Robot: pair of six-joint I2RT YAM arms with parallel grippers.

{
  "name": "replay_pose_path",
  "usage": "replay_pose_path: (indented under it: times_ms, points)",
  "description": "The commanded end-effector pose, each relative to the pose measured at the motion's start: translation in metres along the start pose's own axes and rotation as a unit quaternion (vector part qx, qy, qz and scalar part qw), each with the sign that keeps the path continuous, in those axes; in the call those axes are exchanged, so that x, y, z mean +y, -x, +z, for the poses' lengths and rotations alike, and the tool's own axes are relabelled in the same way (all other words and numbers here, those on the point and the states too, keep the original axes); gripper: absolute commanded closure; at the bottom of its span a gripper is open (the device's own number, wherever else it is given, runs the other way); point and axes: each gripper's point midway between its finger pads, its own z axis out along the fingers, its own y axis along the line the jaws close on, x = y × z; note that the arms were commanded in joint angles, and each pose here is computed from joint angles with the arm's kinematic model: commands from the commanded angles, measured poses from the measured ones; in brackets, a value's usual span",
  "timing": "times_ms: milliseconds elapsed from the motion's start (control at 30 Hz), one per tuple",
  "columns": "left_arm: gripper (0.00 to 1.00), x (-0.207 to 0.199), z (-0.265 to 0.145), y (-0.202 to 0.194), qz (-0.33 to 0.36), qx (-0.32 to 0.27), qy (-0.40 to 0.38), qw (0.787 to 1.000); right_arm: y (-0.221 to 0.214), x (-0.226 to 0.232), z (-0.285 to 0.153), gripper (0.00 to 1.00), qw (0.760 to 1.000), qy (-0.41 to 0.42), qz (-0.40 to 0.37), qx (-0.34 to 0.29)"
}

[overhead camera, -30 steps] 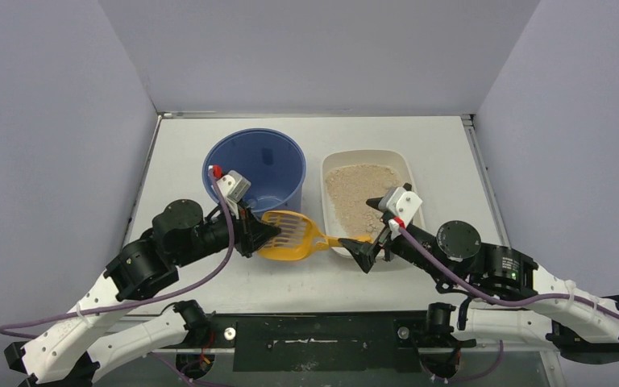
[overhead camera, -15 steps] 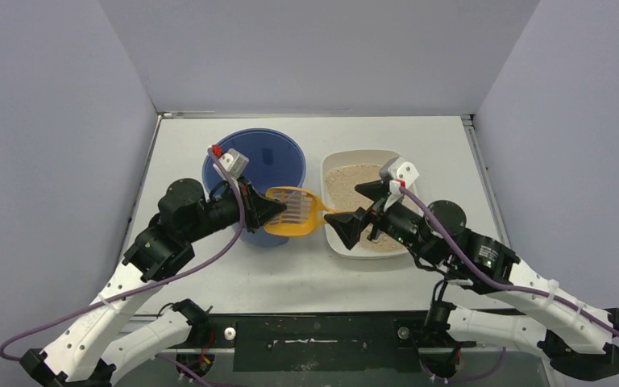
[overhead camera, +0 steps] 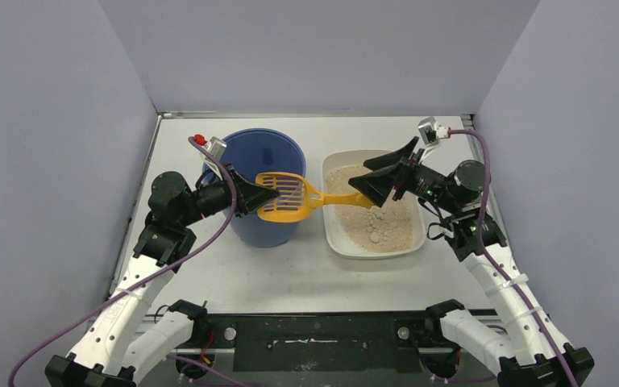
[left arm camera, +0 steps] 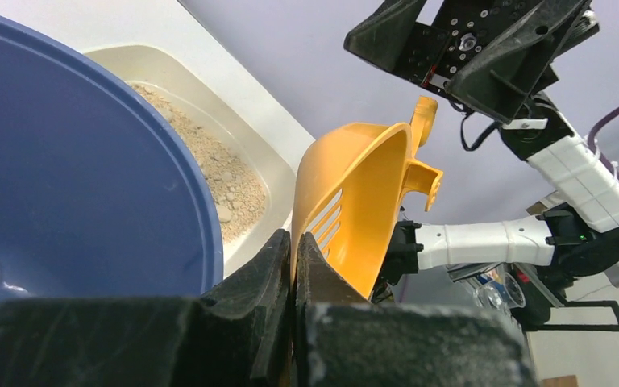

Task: Clean the litter box

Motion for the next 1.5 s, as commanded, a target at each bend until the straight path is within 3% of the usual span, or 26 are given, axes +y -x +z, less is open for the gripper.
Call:
replay_pose_path:
  times_ms: [0, 500, 800, 1000, 1300, 1467]
  points:
    - [1.00, -0.016, 0.000, 0.010, 0.011, -0.013, -0.046, 0.999, 0.005, 0.054, -0.019, 0.01, 0.990, 0.138, 0.005, -0.007]
    - [1.00, -0.018, 0.004, 0.004, -0.024, 0.005, -0.054, 0.998, -0.031, 0.065, -0.039, 0.01, 0.987, 0.151, 0.030, 0.043]
    - [1.00, -0.030, 0.010, -0.001, -0.033, 0.021, -0.081, 0.996, -0.041, 0.079, -0.031, 0.12, 0.983, 0.166, 0.043, 0.066]
    - [1.00, -0.025, 0.011, -0.009, -0.031, 0.034, -0.072, 0.996, -0.044, 0.089, -0.027, 0.28, 0.980, 0.177, 0.045, 0.079]
    - [1.00, -0.024, 0.005, -0.015, -0.019, 0.049, -0.058, 0.997, -0.048, 0.085, -0.035, 0.30, 0.985, 0.142, 0.033, 0.090]
    - [1.00, -0.025, 0.003, -0.015, -0.019, 0.047, -0.057, 0.997, -0.048, 0.087, -0.039, 0.36, 0.985, 0.141, 0.034, 0.089]
